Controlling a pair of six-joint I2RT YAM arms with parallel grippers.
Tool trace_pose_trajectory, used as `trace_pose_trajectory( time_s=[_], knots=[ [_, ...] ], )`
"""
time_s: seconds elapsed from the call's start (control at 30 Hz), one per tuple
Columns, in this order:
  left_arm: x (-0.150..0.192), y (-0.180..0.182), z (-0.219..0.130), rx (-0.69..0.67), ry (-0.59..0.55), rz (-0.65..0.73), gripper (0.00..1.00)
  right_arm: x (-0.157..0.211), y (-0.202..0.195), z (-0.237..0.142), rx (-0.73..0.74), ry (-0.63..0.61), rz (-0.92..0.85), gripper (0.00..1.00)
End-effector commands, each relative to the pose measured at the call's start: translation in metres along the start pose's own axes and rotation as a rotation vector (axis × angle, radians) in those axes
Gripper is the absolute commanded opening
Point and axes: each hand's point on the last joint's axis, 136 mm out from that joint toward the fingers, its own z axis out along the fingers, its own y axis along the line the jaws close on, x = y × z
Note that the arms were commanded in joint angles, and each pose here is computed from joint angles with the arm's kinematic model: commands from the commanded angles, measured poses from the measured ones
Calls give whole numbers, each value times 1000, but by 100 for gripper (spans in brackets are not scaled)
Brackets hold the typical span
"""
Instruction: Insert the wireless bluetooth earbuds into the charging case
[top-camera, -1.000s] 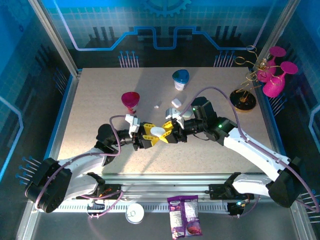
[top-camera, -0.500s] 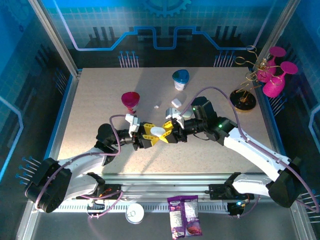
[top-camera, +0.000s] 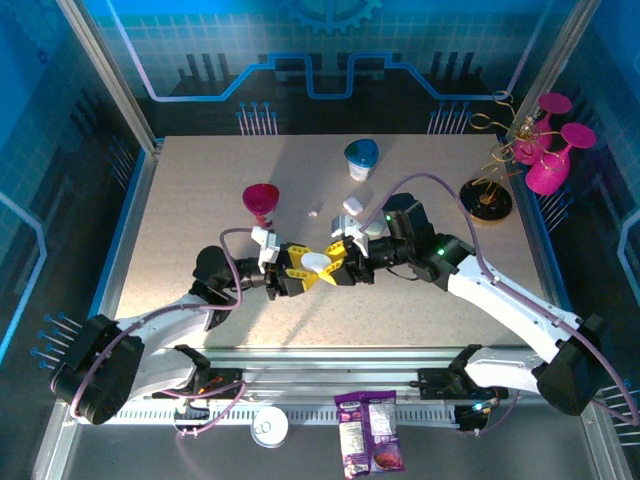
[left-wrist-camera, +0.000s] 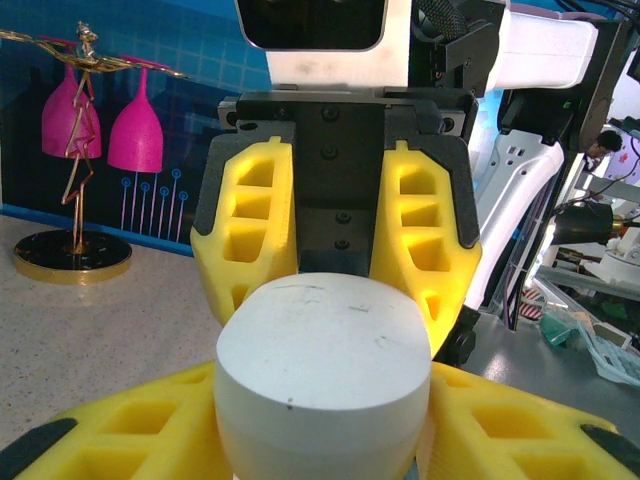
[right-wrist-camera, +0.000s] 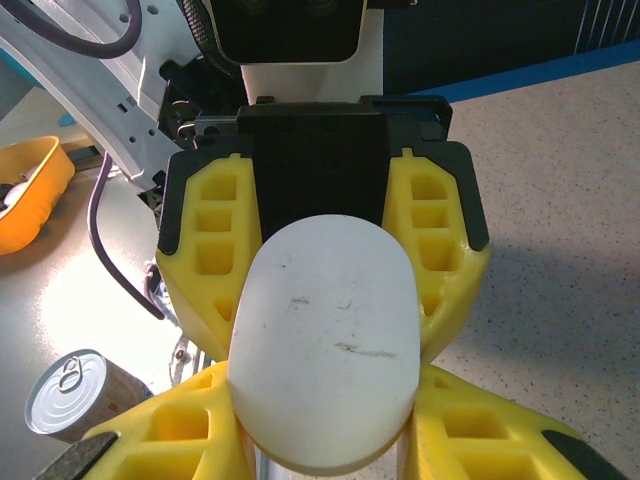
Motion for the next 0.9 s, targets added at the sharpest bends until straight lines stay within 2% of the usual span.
trace_pose_trajectory(
  time_s=[0.0, 0.4, 0.6, 0.73, 0.87],
  knots=[
    [-13, 3, 6, 3, -17, 5, 47, -7, 5, 0, -1, -27, -47, 23],
    [-13, 5, 6, -2, -22, -10, 48, -5, 3, -2, 19, -33, -43, 23],
    [-13, 4, 5, -1, -25, -2, 57, -7, 4, -4, 11, -50, -32, 23],
    [-14, 2, 5, 2, -26, 1, 57, -5, 4, -3, 8, -46, -26, 22],
    [-15, 2, 5, 5, -26, -1, 53, -4, 3, -3, 10, -42, -20, 22]
  ],
)
